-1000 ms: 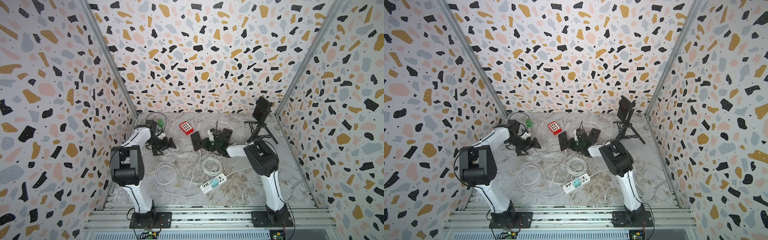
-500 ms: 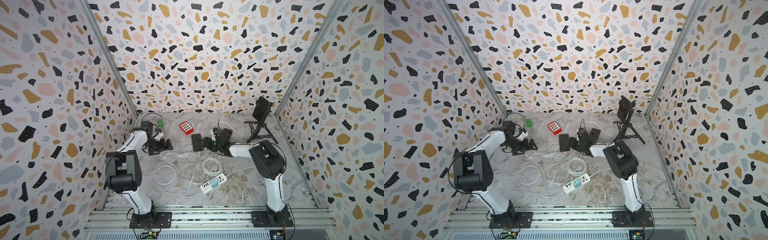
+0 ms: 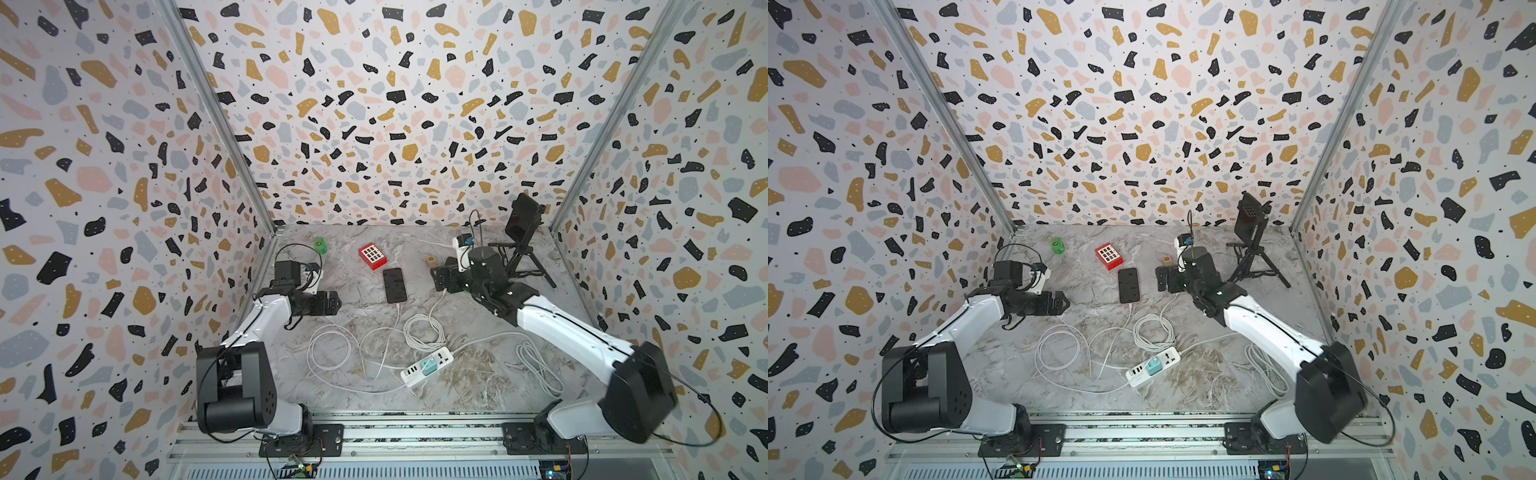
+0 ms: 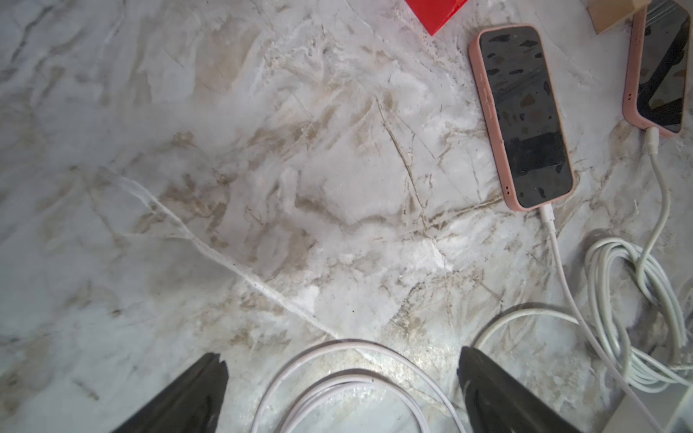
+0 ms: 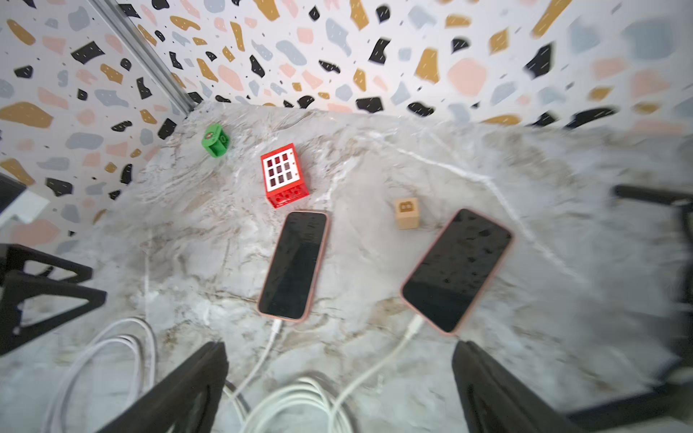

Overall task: Plug the charging cable into the phone
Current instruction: Reset both arms

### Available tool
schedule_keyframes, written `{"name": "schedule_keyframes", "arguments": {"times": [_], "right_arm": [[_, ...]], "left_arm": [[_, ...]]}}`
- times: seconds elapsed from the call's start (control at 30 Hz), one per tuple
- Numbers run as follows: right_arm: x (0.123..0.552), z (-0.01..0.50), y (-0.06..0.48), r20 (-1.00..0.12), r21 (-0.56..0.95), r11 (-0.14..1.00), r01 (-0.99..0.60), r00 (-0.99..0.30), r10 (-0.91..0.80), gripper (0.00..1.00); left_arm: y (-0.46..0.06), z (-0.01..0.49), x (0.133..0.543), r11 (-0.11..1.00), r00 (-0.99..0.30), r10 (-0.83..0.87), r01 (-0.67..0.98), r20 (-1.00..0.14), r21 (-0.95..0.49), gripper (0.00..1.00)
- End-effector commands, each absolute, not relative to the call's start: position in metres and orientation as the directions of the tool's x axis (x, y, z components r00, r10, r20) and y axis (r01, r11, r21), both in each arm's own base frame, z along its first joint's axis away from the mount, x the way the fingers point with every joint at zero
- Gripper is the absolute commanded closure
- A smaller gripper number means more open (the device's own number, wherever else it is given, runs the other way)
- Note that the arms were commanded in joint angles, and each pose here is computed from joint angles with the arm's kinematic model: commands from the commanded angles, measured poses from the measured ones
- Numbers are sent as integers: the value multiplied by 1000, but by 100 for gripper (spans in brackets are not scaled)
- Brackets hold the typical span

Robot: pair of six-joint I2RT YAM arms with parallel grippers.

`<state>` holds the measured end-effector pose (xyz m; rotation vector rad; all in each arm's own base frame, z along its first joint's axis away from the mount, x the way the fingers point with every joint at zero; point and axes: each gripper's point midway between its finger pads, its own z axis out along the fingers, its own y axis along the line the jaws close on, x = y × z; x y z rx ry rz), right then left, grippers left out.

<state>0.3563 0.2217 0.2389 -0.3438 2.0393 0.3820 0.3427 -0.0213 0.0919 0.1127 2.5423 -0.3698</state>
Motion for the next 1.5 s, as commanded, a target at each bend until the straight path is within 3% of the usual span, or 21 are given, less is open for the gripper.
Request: {"name": "schedule_keyframes", "arguments": {"times": [0.0,0.23,0.37,0.57,0.7,0.87,0.97,1.07,1.47], "right_arm": [[337,228,165,-871,-186,920,-345,-376,-317,0],[318,206,62,-900,-354,934,-41,-257,-353,0],[312,173,29,-936,-314,945,96,-198,-291,0],[331,124,17,-924,-296,953,59,-269,-270,0],[347,123,8,-957,-242,965,100,-190,-220,0],[364,98,-2,-964,-157,985,71,-227,-137,0],[378,83,3,-925,-144,990,2,-354,-134,0],[384,82,3,-911,-143,990,-2,-391,-132,0],[386,82,2,-915,-138,990,2,-384,-127,0]], "left_arm": [[-13,117,369,975,-647,21,183,-762,-128,0],[-14,115,373,977,-499,24,195,-866,-85,0],[-16,120,371,980,-368,28,191,-930,-46,0],[-44,104,366,964,-279,164,249,-946,94,0],[-41,98,366,969,-291,157,231,-944,90,0],[-37,98,372,975,-304,144,208,-942,82,0],[-37,98,374,975,-319,143,207,-937,78,0],[-28,96,378,985,-348,117,160,-930,64,0],[-26,98,376,987,-339,111,149,-934,63,0]]}}
